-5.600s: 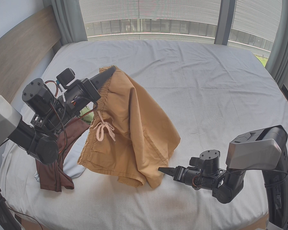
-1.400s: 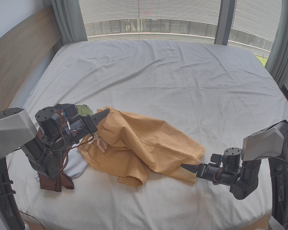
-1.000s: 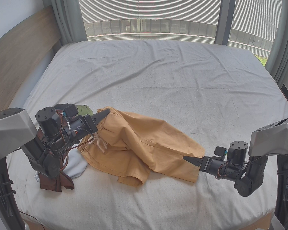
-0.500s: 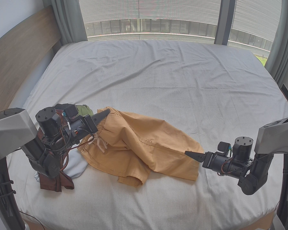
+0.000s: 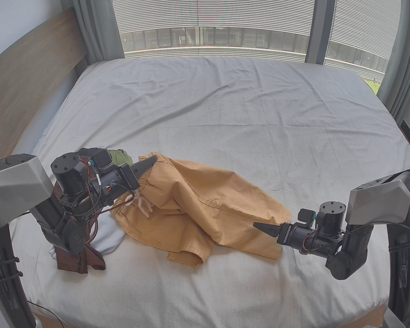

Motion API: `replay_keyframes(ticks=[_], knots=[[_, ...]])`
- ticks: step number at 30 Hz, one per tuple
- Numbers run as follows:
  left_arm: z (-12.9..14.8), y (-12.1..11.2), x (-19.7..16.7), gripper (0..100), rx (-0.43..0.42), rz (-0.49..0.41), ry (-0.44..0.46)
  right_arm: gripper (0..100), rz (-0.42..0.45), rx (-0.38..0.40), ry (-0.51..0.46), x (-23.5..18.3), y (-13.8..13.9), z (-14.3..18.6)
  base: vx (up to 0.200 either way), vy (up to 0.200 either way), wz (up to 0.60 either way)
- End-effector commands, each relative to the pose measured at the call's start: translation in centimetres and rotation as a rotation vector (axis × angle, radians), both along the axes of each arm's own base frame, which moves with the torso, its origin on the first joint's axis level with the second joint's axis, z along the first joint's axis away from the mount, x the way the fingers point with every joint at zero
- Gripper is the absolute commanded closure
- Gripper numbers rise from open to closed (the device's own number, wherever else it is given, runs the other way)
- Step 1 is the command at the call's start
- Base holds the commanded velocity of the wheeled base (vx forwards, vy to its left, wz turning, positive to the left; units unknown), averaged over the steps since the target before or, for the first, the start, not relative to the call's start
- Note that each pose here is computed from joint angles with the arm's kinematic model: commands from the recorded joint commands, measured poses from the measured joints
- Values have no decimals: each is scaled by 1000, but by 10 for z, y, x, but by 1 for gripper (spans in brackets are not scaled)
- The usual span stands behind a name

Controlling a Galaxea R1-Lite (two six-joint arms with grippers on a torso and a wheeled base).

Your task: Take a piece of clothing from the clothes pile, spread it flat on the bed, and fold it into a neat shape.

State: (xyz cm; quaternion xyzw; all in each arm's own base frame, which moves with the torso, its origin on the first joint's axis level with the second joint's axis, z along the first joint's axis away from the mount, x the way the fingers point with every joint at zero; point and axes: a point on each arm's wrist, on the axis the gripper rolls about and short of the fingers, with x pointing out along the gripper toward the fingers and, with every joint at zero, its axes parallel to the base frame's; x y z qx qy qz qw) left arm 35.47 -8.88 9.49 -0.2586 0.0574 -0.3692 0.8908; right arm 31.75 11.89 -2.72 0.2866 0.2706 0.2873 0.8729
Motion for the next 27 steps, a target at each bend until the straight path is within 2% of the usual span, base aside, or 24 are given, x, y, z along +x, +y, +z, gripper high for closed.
replay_keyframes(ticks=[1,18,19,27], knots=[[-1,0,0,100,0,0,2,0,16,1,-2,2,7,-5,0,0,0],[-2,0,0,100,0,0,5,0,-17,1,-32,12,8,-6,0,0,0],[-2,0,0,100,0,0,5,100,-30,-3,-35,13,8,-7,0,0,0],[-1,0,0,100,0,0,3,100,-32,-7,-23,12,8,-10,0,0,0]])
